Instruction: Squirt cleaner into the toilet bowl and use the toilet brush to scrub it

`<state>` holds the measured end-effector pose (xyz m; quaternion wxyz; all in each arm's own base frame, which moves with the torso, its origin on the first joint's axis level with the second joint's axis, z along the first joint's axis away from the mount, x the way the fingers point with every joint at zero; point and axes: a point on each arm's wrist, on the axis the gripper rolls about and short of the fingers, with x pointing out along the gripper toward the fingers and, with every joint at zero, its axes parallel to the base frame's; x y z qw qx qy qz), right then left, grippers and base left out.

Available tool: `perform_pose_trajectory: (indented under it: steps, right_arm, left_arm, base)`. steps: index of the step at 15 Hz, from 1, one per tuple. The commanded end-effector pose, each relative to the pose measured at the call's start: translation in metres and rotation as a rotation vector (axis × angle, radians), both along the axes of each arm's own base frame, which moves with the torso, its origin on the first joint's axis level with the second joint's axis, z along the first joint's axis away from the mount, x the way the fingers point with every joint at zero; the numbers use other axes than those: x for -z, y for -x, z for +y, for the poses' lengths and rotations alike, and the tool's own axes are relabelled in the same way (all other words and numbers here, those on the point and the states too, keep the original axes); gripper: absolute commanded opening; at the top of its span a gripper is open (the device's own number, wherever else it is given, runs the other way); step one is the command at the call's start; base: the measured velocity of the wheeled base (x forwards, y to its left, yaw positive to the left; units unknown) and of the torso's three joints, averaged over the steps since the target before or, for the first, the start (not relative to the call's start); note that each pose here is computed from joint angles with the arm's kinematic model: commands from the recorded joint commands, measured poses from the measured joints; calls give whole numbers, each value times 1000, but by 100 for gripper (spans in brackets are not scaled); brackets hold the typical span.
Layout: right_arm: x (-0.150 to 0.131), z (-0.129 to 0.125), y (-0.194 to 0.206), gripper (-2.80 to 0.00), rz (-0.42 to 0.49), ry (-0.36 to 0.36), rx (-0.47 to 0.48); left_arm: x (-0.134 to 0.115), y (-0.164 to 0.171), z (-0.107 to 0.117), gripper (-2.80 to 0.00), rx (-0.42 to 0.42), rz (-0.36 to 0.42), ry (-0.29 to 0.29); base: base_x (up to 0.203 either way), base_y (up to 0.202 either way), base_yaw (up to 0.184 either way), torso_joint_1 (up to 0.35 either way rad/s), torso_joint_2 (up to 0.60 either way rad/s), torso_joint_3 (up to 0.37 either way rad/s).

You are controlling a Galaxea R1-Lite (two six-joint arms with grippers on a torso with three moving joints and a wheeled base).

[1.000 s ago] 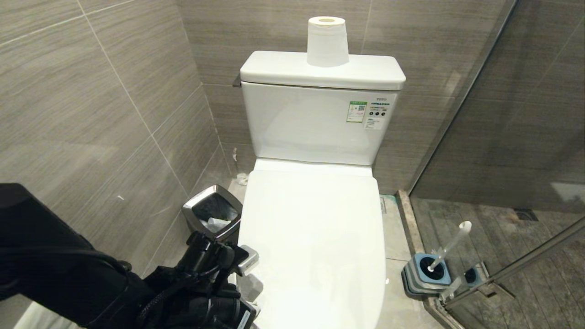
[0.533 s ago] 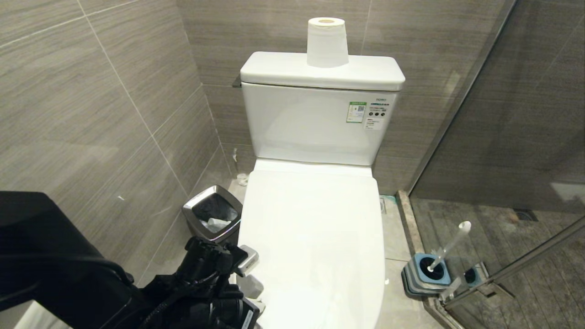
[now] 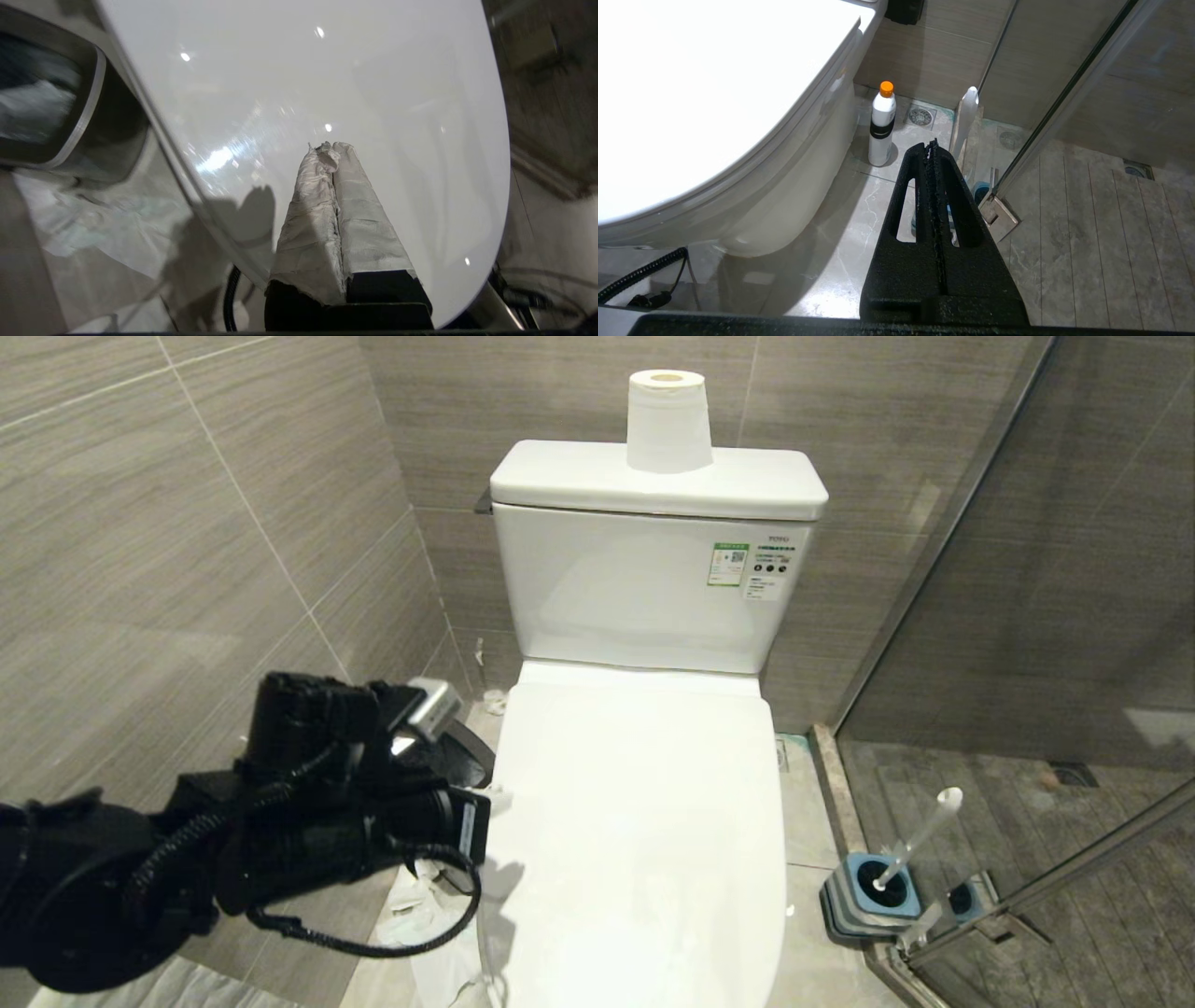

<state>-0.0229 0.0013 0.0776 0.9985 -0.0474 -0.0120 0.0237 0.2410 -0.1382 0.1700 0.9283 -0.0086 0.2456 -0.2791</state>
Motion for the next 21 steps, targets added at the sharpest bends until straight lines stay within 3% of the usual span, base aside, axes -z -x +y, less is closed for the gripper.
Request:
perform_pose_trajectory:
  steps: [1, 4, 7, 12, 14, 17, 21]
  right_arm:
    - [3, 0, -1, -280, 11, 1, -1]
    - [3, 0, -1, -280, 11, 1, -1]
    - [3, 0, -1, -280, 11, 1, -1]
    - [3, 0, -1, -280, 11, 1, -1]
    - [3, 0, -1, -280, 11, 1, -1]
    - [3, 0, -1, -280, 11, 1, -1]
    - [3, 0, -1, -280, 11, 1, -1]
  left_arm:
    - [-59, -3, 18, -280, -137, -186, 64]
    - [-113, 5, 51, -280, -308, -369, 97]
    - [-140, 22, 76, -280, -410, -476, 120]
    - [-184, 110, 104, -280, -410, -706, 234]
    - [-192, 162, 119, -280, -406, -817, 256]
    - [-189, 244, 138, -280, -431, -966, 214]
    - [-168, 327, 131, -280, -447, -1129, 152]
  base:
    - [0, 0, 0, 0, 0, 0]
    - [0, 0, 0, 0, 0, 0]
    - [0, 0, 0, 0, 0, 0]
    - [0, 0, 0, 0, 0, 0]
    - [0, 0, 0, 0, 0, 0]
    - [0, 0, 0, 0, 0, 0]
    - [0, 0, 0, 0, 0, 0]
